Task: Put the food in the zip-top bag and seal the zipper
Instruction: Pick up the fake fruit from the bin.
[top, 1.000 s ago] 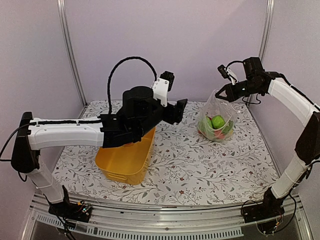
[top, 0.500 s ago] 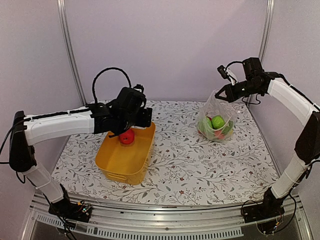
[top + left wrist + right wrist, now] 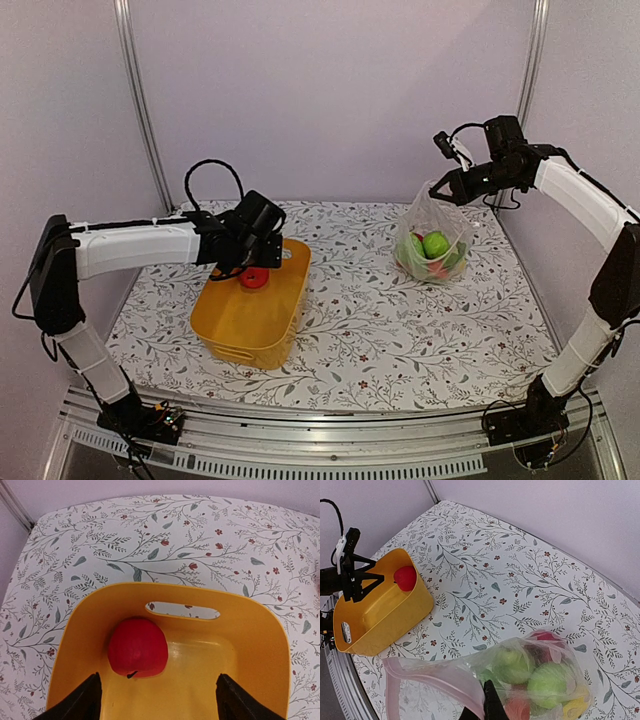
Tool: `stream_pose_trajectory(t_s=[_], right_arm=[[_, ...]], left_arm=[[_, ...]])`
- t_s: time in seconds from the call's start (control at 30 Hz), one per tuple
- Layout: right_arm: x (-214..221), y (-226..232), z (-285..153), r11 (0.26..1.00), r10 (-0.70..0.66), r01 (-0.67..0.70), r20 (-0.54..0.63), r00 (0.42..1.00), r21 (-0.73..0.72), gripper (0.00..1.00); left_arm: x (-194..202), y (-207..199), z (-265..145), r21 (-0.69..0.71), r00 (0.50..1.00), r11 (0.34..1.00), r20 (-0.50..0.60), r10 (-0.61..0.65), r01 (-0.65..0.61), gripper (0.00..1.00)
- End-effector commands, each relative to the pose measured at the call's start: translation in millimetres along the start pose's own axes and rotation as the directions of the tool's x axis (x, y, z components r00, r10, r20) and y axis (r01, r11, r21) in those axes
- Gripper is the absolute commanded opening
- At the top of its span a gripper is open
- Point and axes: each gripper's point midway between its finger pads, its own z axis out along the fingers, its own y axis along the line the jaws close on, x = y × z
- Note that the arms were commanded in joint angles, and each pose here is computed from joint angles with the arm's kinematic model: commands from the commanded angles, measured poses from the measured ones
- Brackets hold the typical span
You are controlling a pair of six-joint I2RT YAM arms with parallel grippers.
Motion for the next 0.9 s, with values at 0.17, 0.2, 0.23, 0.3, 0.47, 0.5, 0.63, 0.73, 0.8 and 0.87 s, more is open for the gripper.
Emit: stream_pose_trajectory(t_s=[0.17, 0.2, 0.23, 0.3, 0.47, 0.5, 0.63, 0.73, 0.8, 0.87], right_arm=[[10.0, 0.5, 7.5, 1.000, 0.003, -0.004, -0.026, 1.000, -0.017, 0.00], [9.7, 0.3, 7.5, 1.000, 0.003, -0.003, -0.025, 1.000, -0.016, 0.00], [9.9, 0.6, 7.9, 1.000, 0.003, -0.003, -0.026, 1.000, -0.017, 0.00], [9.9, 1.0, 8.4, 1.000, 0.003, -0.003, -0.026, 1.000, -0.019, 0.00], [10.5, 1.0, 8.3, 1.000, 0.003, -0.004, -0.028, 1.000, -0.018, 0.00], [10.9, 1.5, 9.0, 1.000, 0.003, -0.004, -0.029, 1.000, -0.020, 0.00], [11.8, 1.7, 9.4, 1.000, 0.004, -0.004, -0.032, 0.999, -0.021, 0.00], [11.9, 1.6, 8.8, 1.000, 0.004, -0.004, -0.032, 0.999, -0.020, 0.00], [12.4, 2.5, 9.5, 1.000, 0.002, -0.003, -0.034, 0.999, -0.022, 0.00], [12.9, 2.3, 10.2, 1.000, 0.003, -0.004, -0.036, 0.999, -0.023, 0.00]], left_arm=[[25.6, 26.6, 32.7, -0.094, 0.997, 0.996, -0.072, -0.021, 0.014, 0.79], [27.5, 28.1, 35.5, -0.097, 0.997, 0.995, -0.079, -0.023, 0.016, 0.79], [29.5, 29.6, 38.6, -0.101, 0.996, 0.995, -0.086, -0.025, 0.016, 0.79], [32.2, 29.9, 44.0, -0.100, 0.995, 0.995, -0.095, -0.026, 0.017, 0.81], [39.2, 27.7, 57.4, -0.087, 0.991, 0.996, -0.131, -0.021, 0.009, 0.83], [40.1, 26.8, 60.1, -0.081, 0.990, 0.997, -0.137, -0.020, 0.009, 0.83], [42.9, 24.0, 69.8, -0.066, 0.987, 0.998, -0.160, -0.021, 0.010, 0.84], [45.4, 23.2, 75.9, -0.067, 0.984, 0.998, -0.175, -0.017, 0.006, 0.84], [46.5, 23.1, 79.6, -0.069, 0.983, 0.998, -0.182, -0.013, 0.000, 0.84], [47.4, 25.1, 84.5, -0.079, 0.982, 0.997, -0.187, -0.010, -0.005, 0.84]])
